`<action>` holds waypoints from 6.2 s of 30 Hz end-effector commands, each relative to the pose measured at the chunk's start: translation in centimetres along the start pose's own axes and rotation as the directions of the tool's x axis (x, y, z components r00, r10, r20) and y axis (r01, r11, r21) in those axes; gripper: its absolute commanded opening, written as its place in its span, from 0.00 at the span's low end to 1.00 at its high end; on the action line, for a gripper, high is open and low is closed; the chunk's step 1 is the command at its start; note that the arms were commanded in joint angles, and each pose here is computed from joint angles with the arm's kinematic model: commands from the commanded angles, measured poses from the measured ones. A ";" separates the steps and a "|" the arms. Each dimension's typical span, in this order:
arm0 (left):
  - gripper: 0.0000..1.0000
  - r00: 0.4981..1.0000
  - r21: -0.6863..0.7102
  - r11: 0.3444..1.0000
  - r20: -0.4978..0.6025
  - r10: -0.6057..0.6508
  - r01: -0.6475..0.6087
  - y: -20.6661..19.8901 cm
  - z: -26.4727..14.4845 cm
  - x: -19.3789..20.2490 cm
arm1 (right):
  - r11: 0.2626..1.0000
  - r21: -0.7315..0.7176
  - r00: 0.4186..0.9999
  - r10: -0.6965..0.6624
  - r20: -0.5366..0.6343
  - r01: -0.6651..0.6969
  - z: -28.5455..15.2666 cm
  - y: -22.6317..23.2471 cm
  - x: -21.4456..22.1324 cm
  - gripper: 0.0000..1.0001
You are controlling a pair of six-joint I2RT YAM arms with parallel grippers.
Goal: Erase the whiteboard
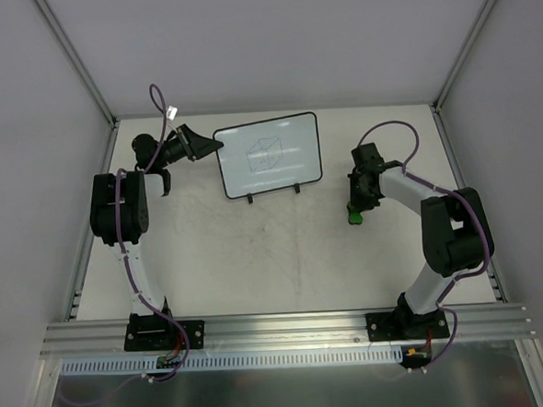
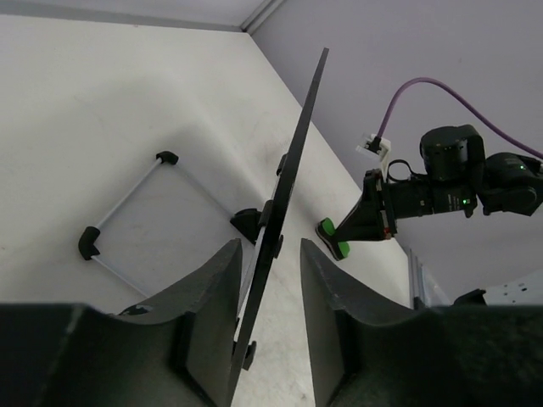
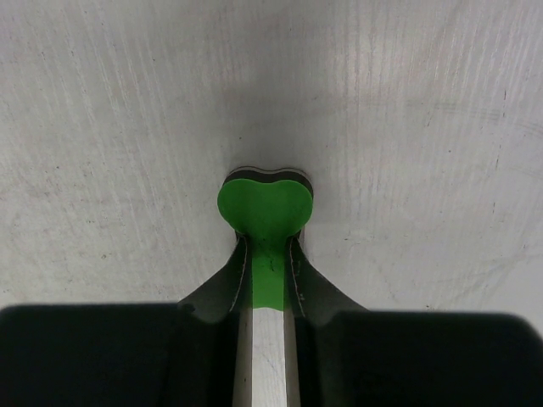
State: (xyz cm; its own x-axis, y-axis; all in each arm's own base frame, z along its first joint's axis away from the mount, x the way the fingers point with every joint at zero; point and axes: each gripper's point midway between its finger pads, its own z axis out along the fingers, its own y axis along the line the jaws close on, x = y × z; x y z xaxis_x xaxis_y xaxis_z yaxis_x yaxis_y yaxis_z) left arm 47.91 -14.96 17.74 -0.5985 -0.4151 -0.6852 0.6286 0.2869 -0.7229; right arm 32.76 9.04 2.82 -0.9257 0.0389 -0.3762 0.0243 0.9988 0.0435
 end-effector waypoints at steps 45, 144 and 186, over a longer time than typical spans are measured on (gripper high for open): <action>0.00 0.959 0.199 0.940 0.000 0.282 -0.276 -4.4 -0.9 0.6 | 0.908 -0.231 0.870 -0.223 0.440 0.350 -11.1 21.8 -14.3 0.29; 0.00 0.958 0.193 0.940 -0.003 0.288 -0.282 -4.9 -1.9 0.1 | 0.969 -0.138 0.893 -0.125 0.432 0.203 -7.6 24.8 -11.3 0.00; 0.00 0.945 0.217 0.924 -0.015 0.325 -0.315 -6.2 -1.8 0.7 | 0.886 -0.395 0.945 -0.125 0.303 0.244 -4.2 30.1 -8.2 0.00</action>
State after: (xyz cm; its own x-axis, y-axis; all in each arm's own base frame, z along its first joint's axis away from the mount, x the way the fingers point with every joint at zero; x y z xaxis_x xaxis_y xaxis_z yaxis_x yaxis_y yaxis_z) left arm 45.69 -14.86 16.78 -0.6363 -0.3815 -0.6705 0.6301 0.2445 -0.7371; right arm 39.25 38.33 8.85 -0.7823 -0.1401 -0.6069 -0.3609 0.8961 0.2584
